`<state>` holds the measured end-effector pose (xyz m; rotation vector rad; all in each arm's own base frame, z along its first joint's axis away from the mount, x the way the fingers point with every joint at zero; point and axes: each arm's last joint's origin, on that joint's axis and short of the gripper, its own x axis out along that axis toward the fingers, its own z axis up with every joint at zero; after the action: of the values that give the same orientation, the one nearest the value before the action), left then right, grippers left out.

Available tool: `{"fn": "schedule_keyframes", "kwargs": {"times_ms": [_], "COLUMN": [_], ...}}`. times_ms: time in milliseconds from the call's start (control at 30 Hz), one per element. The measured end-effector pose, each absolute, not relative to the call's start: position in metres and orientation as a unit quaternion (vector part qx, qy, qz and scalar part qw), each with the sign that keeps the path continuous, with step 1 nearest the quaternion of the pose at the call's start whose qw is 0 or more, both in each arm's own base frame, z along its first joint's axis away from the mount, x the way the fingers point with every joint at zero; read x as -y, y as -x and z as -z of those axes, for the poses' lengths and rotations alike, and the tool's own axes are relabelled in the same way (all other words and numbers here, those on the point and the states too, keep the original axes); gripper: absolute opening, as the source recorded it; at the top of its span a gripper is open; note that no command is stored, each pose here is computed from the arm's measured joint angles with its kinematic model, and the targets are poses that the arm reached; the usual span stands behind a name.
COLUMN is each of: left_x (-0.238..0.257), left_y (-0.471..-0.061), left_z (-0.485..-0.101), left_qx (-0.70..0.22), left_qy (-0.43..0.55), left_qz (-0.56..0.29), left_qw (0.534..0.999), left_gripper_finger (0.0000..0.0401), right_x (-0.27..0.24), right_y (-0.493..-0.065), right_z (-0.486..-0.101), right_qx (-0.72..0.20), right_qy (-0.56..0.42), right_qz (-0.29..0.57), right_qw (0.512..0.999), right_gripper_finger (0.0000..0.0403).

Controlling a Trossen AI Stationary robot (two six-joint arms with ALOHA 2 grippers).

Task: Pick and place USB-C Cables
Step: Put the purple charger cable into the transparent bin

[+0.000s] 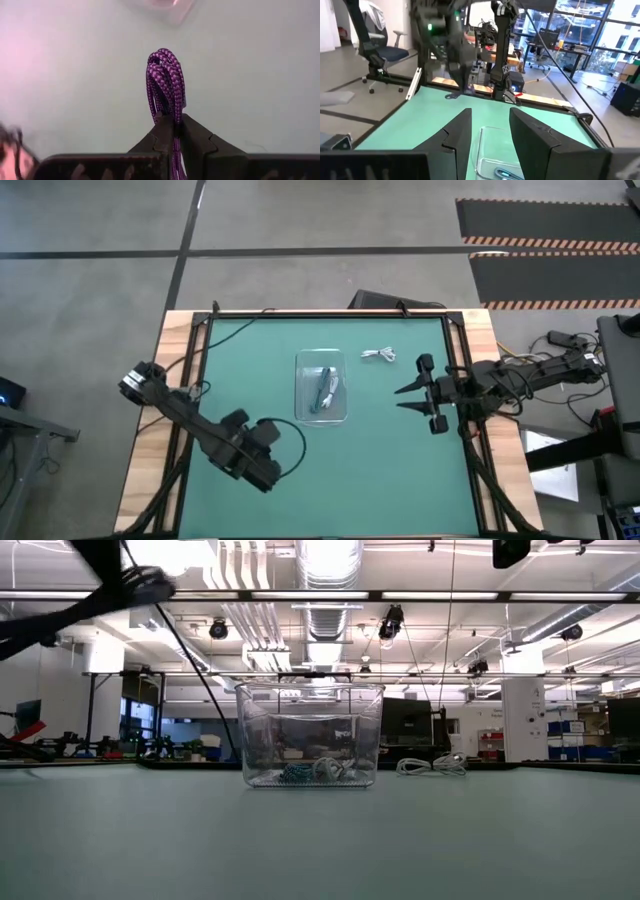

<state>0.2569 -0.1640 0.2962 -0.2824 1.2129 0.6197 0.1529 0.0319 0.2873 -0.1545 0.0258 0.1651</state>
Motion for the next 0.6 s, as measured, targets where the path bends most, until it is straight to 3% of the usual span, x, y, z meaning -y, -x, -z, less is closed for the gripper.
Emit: {"fn": "schedule_keyframes", "kwargs": {"times_ms": [200, 600], "left_x": [0.154, 0.156], "left_y": [-0.27, -0.29], "left_z": [-0.331, -0.356], "left_qx": [-0.511, -0.385], "left_qy": [0.112, -0.068], "left_qz": [-0.259, -0.204], "left_qw": [0.812, 0.898], "left_gripper_finger": [0.001, 0.001], "right_x": [-0.034, -0.041], "right_y": [-0.162, -0.194], "right_z": [-0.284, -0.276], "right_qx": [-0.014, 0.005], "right_qy": [0.097, 0.111], "right_qz": [-0.083, -0.082], "right_qw": [0.992, 0.99], "right_gripper_finger": [0.0123, 0.0123]}}
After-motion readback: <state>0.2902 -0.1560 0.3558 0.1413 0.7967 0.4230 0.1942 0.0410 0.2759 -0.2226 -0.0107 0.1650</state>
